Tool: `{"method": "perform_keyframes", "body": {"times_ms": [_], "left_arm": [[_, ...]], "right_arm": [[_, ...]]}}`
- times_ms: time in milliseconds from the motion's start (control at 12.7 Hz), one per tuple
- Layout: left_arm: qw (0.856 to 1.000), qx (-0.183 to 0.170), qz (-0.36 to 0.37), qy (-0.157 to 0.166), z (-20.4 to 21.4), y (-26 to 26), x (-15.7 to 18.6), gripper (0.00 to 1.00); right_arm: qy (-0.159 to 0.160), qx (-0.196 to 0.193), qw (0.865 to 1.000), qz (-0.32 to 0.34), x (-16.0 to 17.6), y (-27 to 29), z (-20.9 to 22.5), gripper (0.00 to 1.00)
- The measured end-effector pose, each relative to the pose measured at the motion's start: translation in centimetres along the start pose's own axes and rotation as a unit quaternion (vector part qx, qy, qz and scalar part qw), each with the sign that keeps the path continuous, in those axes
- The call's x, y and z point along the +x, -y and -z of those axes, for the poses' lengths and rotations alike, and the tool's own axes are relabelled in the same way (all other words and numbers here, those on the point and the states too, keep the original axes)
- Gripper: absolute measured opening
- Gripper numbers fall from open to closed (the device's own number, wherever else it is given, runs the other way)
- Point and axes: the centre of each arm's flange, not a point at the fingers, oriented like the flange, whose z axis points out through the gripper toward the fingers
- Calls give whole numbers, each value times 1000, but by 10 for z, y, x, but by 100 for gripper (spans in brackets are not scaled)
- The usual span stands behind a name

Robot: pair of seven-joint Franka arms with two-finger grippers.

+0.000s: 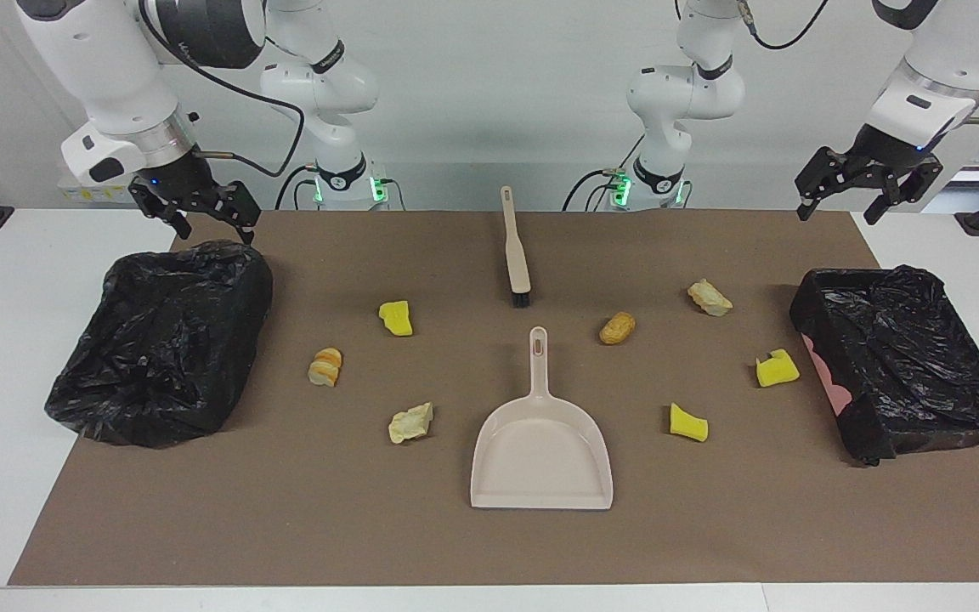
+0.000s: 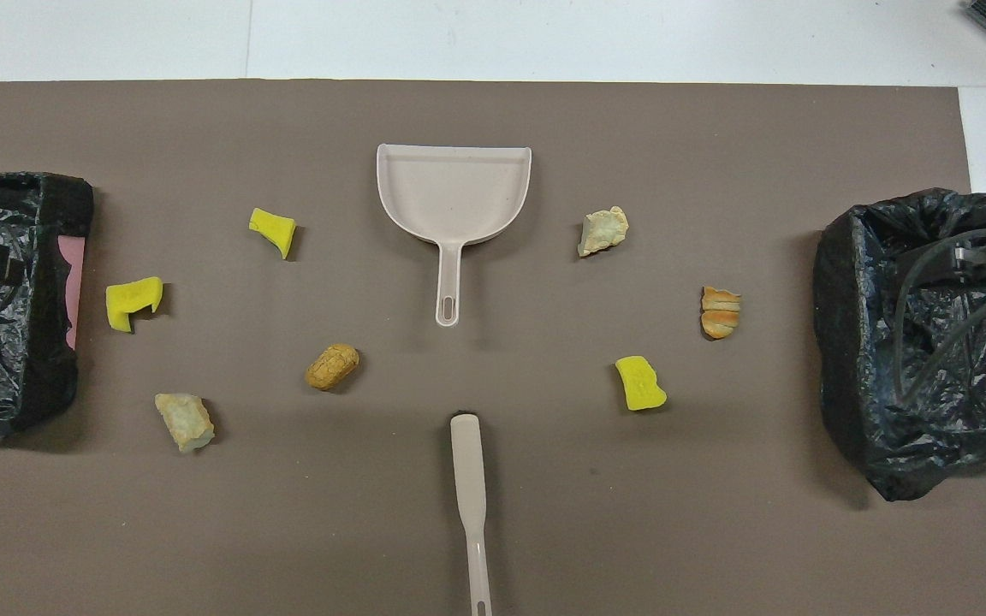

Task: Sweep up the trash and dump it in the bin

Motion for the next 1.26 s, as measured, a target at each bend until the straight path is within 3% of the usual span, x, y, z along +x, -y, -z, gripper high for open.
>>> {"method": "perform_keyframes", "body": {"times_ms": [237,1262], "left_arm": [[1000,-4,0,30,-2,-1,-11,100],[999,-5,0,33,0,-1,-16,100]], "right_arm": [[0,0,1000,0,0,0,0,100],[0,0,1000,0,0,0,0,100]]}}
